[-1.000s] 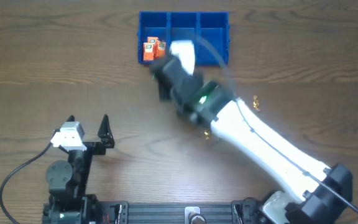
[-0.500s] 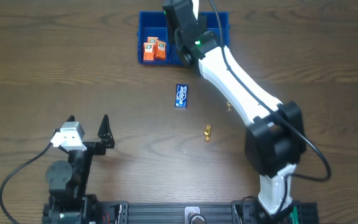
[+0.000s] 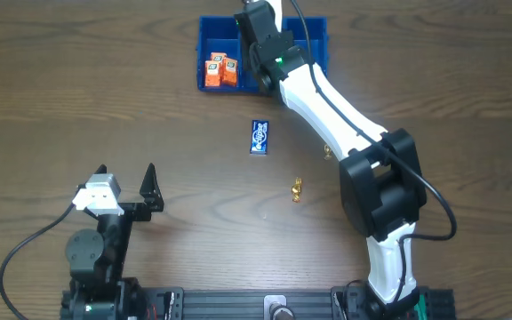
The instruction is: Sort Candies Into Trays
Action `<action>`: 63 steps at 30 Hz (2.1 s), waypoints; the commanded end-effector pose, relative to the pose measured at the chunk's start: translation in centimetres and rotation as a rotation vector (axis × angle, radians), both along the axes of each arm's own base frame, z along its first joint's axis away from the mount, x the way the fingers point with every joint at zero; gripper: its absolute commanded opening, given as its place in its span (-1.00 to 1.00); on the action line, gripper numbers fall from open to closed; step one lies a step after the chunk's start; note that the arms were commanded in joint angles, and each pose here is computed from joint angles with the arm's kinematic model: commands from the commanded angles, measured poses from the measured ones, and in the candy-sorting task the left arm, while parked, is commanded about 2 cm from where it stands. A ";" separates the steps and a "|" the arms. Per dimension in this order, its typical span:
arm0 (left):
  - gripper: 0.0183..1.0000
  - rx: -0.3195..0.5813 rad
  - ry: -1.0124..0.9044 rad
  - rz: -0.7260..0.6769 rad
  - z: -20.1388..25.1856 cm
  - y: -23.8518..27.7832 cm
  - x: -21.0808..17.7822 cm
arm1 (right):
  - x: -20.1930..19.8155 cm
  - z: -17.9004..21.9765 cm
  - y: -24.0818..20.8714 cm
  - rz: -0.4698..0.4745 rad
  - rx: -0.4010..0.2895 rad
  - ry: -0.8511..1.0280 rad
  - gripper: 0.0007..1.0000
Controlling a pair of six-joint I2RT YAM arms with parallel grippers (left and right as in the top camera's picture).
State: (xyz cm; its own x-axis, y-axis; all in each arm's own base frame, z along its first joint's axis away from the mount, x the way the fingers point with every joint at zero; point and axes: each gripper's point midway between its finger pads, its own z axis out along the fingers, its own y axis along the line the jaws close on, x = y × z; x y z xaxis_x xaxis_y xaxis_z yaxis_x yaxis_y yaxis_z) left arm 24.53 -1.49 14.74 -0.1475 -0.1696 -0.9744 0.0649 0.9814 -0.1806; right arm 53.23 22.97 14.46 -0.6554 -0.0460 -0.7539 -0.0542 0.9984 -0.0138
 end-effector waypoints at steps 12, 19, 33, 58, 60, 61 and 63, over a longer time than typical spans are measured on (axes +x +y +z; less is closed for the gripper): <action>1.00 0.008 0.049 -0.008 -1.7 -0.1 -0.1 | 0.5 -1.9 0.0 -0.041 0.038 0.034 0.00; 1.00 0.008 0.049 -0.008 -1.7 -0.1 -0.1 | -0.3 -0.2 0.3 -0.018 0.059 0.036 0.63; 1.00 0.008 0.049 -0.008 -1.7 -0.1 -0.1 | -11.6 3.4 0.6 -0.029 0.071 0.275 0.79; 1.00 0.008 0.049 -0.008 -1.7 -0.1 -0.1 | -16.7 -14.5 1.5 -0.076 0.023 0.627 0.61; 1.00 0.008 0.049 -0.008 -1.7 -0.1 -0.1 | -16.8 -14.9 1.5 -0.076 0.019 0.633 0.57; 0.99 0.008 0.049 -0.008 -1.7 -0.1 -0.1 | -16.9 -15.2 1.5 -0.077 0.015 0.640 0.55; 1.00 0.008 0.049 -0.008 -1.7 -0.1 -0.1 | -17.0 -15.5 1.7 -0.072 0.020 0.651 0.50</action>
